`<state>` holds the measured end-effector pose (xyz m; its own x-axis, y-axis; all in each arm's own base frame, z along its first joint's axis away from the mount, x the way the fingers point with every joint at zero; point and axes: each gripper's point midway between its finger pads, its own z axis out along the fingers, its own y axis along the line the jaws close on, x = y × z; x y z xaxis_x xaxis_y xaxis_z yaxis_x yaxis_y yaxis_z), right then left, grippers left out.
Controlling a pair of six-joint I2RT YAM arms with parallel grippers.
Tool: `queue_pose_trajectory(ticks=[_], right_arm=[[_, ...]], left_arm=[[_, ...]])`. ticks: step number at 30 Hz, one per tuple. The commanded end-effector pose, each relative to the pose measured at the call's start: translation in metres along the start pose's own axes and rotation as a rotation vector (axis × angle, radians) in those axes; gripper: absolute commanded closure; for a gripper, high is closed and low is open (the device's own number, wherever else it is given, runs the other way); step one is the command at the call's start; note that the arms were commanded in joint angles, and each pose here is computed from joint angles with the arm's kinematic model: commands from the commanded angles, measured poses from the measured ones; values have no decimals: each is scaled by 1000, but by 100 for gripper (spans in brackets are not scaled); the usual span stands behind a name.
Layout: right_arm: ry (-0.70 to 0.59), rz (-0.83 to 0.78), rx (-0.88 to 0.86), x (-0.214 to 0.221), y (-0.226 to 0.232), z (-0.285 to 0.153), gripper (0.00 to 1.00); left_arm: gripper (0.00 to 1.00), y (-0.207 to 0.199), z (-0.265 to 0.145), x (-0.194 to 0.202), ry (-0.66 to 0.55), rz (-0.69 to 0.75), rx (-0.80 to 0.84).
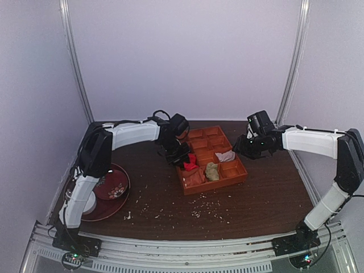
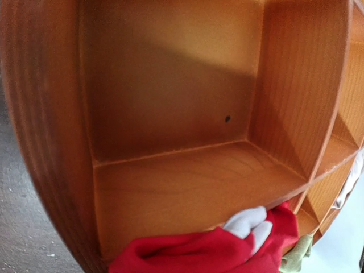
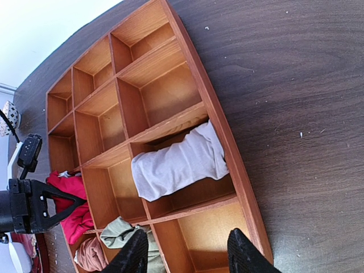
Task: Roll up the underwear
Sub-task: Place the underwear in the storage box.
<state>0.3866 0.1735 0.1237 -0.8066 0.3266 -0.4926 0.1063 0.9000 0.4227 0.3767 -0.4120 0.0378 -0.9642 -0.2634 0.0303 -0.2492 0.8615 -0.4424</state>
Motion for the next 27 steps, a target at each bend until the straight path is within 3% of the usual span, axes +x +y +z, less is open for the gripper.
queue_pose_trajectory(ticks=[1,14,27], right_arm=[[-18,1,-11,-5,2,-8,53],[-20,7,-20,-4,3,-8,53],[-25,8,-30,-5,4,-11,53]], left_arm=[[77,65,22,15,80,-46,-213],[64,25,-39,7,10,4,-97],[62,4,-79,6,-9,66,-55]])
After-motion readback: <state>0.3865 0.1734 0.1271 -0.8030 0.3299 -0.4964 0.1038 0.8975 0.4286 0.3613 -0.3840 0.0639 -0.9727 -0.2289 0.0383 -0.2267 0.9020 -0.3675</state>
